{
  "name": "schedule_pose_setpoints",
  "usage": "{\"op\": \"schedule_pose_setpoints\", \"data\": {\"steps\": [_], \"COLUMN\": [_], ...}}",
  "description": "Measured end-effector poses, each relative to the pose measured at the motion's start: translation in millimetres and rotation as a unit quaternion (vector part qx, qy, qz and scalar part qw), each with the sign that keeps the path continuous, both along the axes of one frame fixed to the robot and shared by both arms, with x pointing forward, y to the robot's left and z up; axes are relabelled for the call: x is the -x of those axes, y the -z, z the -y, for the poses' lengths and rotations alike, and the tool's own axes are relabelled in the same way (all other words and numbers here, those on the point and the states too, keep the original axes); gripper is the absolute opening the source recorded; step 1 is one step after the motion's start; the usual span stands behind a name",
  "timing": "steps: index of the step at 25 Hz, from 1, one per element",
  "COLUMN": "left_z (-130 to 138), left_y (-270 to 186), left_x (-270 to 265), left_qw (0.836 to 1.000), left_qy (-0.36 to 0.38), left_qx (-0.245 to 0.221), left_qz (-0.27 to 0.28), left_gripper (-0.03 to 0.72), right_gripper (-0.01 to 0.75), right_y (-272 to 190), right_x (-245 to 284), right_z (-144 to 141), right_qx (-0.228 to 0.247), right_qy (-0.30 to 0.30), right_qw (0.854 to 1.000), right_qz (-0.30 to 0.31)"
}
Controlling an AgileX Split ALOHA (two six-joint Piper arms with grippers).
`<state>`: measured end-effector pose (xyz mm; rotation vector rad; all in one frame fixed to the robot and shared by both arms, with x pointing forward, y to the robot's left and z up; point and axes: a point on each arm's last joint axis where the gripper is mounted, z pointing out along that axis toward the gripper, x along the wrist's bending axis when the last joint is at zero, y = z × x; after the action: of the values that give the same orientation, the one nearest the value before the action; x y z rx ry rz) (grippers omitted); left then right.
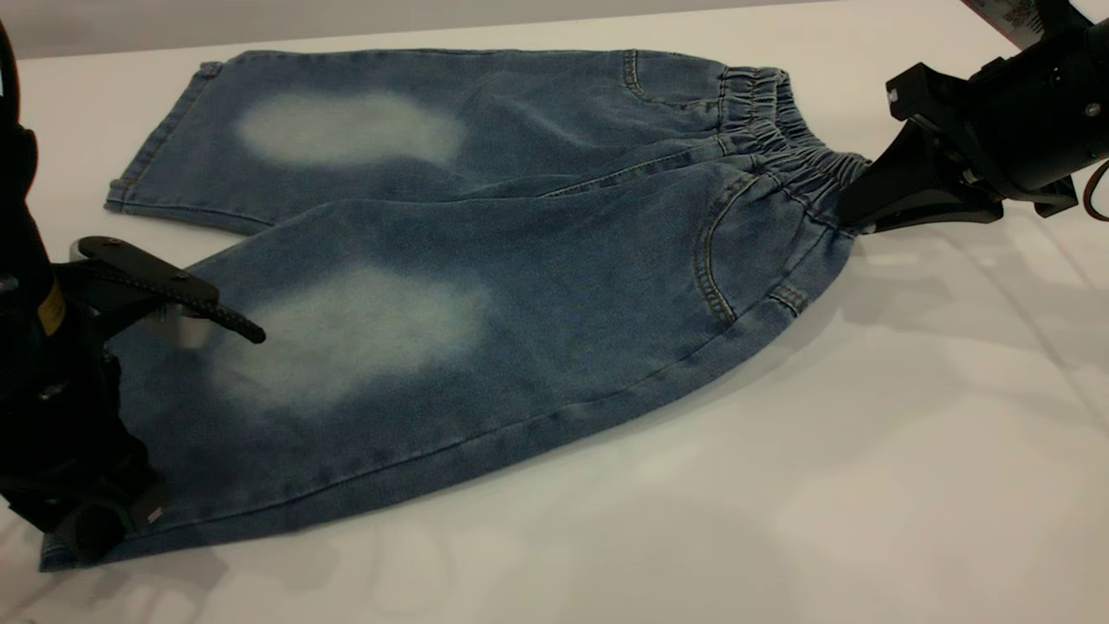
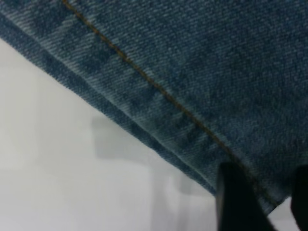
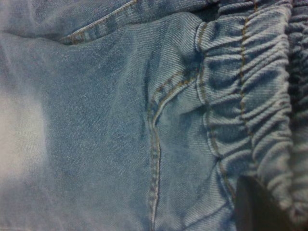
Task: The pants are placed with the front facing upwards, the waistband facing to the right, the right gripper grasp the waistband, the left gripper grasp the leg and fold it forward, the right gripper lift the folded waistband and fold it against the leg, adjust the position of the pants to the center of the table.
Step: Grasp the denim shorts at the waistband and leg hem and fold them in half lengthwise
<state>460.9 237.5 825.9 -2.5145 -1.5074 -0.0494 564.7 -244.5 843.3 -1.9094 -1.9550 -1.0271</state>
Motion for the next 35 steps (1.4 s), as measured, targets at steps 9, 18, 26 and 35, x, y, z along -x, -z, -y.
{"op": "schedule_pose_setpoints", "data": {"steps": [9, 18, 26, 35], "left_z": [1, 2, 1, 2], "left_y": [0, 6, 12, 14], "left_x": [-2, -2, 0, 1], "left_qw": [1.0, 1.0, 1.0, 1.0], "left_qy": [0.001, -0.001, -0.014, -0.021], "left_qx": [0.008, 0.011, 0.004, 0.007], "left_qz": [0.01, 0.008, -0.004, -0.005], "left_gripper": [0.459, 0.461, 0.445, 0.181], "right_gripper": [0.035, 0.035, 0.035, 0.035], "right_y": [0, 0, 0, 0], "right_x": [0, 0, 0, 0], "right_z": [0, 0, -1, -1], "right_qx": [0.0, 0.0, -0.004, -0.004], "right_qy": [0.0, -0.001, -0.002, -0.002], "right_qw": [1.0, 1.0, 1.0, 1.0], "right_qz": [0.0, 0.0, 0.0, 0.0]}}
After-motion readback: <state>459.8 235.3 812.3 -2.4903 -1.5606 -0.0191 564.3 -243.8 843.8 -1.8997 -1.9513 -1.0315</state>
